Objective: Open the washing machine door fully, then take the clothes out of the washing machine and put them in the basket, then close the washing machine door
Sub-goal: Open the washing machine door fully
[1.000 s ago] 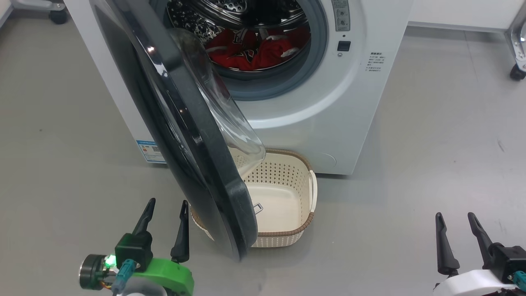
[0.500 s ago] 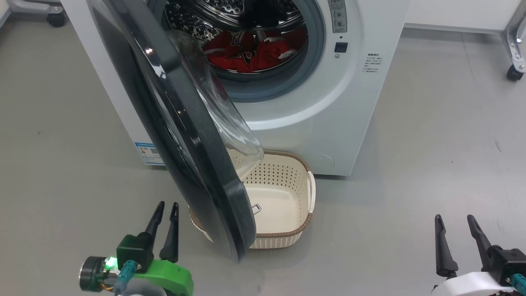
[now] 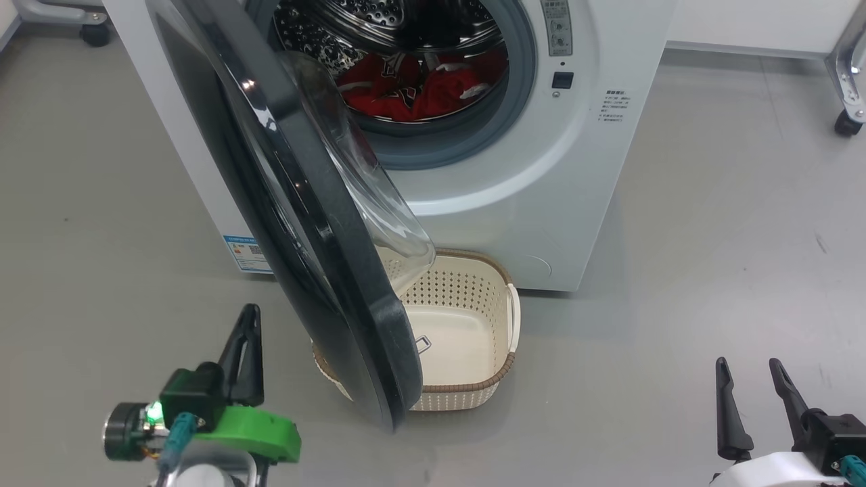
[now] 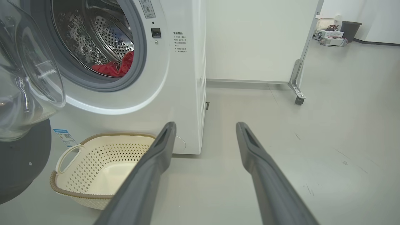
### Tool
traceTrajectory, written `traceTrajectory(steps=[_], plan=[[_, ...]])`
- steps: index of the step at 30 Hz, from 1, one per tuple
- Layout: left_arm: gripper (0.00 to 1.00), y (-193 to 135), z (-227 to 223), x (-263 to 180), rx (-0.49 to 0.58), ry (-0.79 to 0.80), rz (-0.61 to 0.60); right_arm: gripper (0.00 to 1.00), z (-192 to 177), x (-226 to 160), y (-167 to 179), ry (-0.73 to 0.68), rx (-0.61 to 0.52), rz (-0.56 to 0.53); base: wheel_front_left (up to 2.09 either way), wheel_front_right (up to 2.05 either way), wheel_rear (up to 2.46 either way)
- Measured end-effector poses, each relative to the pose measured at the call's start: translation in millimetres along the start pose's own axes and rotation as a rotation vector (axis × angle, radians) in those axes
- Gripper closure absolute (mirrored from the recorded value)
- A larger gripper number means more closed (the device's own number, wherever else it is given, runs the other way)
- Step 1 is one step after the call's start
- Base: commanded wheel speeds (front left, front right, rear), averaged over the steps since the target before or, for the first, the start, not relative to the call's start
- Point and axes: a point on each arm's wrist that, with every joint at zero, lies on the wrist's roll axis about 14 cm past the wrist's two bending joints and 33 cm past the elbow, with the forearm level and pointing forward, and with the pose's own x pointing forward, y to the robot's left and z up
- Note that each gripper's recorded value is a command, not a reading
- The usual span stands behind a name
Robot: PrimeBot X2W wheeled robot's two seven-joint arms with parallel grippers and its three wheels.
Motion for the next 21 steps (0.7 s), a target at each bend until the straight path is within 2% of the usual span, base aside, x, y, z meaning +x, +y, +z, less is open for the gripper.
traceTrajectory(steps=[4,10,16,21], plan=[[1.00,4.6,41.3,12.7,-0.004,-0.126,0.013,0.00,0.5,0.3,0.4,-0.002,0.007,-0.004,0.00,0.00,0.00],[1.00,-1.0,127.4,22.4,0.046,-0.389,-0.006,0.00,0.1,1.2,1.7,-0.001,0.011,-0.003,0.00,0.00,0.00],[1.00,-36.2,200.0,9.3,0.087,-0.626,-0.104,0.00,-0.3,2.7,6.4,-0.001,0.020,0.006,0.00,0.00,0.00],[1.00,-76.1,233.4,-12.1,0.079,-0.749,-0.241,0.00,0.2,2.3,9.3,-0.003,0.027,0.012,0.00,0.00,0.00]])
